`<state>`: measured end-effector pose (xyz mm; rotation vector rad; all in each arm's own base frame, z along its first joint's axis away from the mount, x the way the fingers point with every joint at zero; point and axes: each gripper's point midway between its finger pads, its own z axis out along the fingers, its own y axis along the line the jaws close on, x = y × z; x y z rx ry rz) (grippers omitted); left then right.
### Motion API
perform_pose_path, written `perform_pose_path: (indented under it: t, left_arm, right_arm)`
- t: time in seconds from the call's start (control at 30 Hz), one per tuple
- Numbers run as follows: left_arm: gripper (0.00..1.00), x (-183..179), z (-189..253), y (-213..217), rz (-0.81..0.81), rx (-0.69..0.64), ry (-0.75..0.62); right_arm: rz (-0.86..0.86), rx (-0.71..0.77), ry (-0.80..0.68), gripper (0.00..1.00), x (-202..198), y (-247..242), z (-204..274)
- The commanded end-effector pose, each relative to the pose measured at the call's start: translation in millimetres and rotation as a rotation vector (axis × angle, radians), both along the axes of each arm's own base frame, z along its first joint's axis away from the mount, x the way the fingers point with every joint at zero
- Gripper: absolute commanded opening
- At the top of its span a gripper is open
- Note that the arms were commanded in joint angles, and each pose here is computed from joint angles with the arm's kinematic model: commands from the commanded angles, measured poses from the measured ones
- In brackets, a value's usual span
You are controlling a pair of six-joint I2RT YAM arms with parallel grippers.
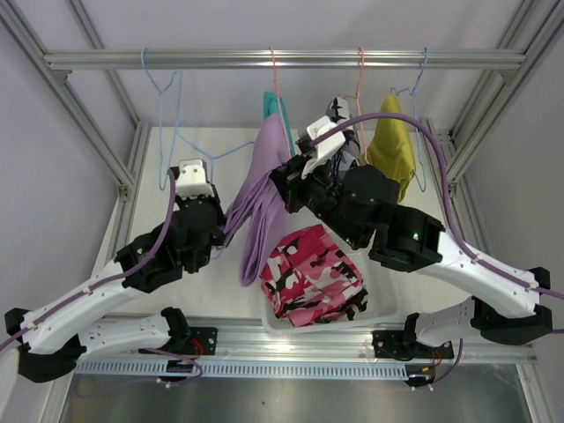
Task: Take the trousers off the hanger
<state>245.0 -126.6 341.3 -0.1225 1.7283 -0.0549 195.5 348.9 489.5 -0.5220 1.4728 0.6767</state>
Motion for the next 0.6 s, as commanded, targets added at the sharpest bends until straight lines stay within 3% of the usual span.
perform_pose_path:
  t: [0.0,0.57]
  left_arm:
    - [0.01,1.2,-1.9,3.8,0.005,0.021,-0.001]
    - [0.0,11.6,-22.6,-5.2,-0.018,0.15,-0.005]
  right_arm:
    - [-0.041,0.245,-0.109,0.0,-6.5,-40.7,90.1]
    - [-0.061,0.238,-0.112,0.0,-15.8,-80.5,106.9]
